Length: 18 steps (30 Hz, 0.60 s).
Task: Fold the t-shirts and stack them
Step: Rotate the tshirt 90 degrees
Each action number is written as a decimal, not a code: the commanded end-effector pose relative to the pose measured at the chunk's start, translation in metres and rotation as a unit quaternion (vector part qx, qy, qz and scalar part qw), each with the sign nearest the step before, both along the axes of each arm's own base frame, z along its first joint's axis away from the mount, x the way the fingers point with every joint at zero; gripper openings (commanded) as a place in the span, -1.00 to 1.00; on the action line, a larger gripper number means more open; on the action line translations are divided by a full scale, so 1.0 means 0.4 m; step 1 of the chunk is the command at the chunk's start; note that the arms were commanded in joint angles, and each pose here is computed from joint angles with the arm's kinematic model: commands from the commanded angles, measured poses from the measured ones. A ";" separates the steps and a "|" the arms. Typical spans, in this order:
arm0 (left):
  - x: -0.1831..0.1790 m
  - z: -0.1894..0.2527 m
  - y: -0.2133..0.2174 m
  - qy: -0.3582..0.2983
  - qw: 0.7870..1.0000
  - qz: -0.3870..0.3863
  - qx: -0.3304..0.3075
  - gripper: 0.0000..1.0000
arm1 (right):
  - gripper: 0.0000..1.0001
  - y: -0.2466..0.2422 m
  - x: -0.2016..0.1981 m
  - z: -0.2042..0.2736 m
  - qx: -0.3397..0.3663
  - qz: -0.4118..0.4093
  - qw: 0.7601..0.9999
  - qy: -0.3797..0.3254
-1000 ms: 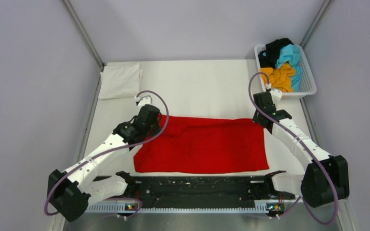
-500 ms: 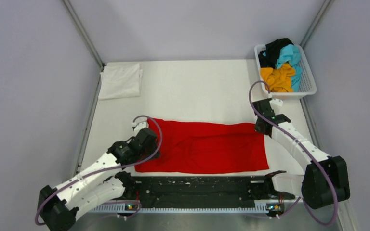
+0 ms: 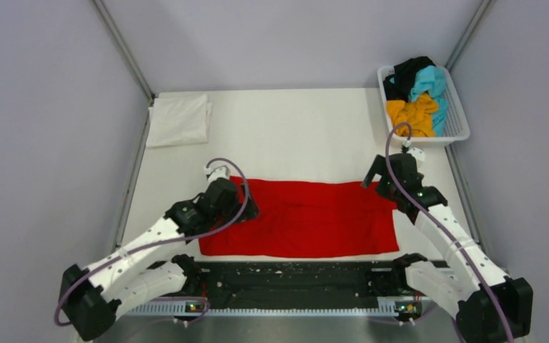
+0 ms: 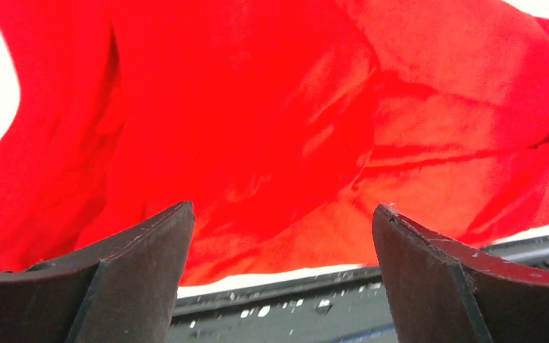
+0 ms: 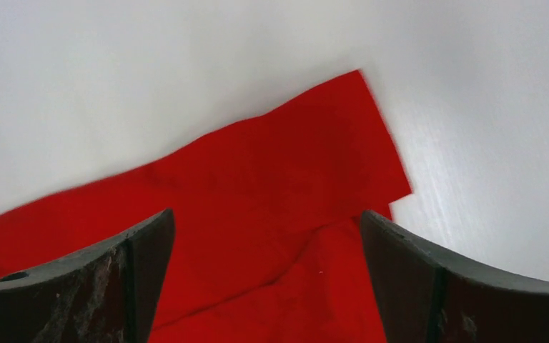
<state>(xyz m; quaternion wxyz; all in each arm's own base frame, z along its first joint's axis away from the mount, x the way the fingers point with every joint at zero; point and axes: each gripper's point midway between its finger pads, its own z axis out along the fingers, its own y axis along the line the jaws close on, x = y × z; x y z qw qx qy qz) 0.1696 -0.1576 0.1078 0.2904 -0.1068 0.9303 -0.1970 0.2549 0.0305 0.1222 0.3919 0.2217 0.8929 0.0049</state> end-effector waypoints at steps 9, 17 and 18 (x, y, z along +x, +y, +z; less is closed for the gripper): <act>0.295 -0.112 -0.099 0.017 0.997 0.069 -0.014 0.97 | 0.97 0.224 0.083 -0.133 0.128 0.186 0.974 0.029; 0.542 -0.222 -0.114 0.099 0.989 0.104 -0.036 0.97 | 0.96 0.238 -0.006 -0.225 0.151 0.198 0.965 0.087; 0.590 -0.229 -0.132 0.100 0.989 0.103 -0.034 0.97 | 0.96 0.239 -0.026 -0.235 0.153 0.202 0.963 0.096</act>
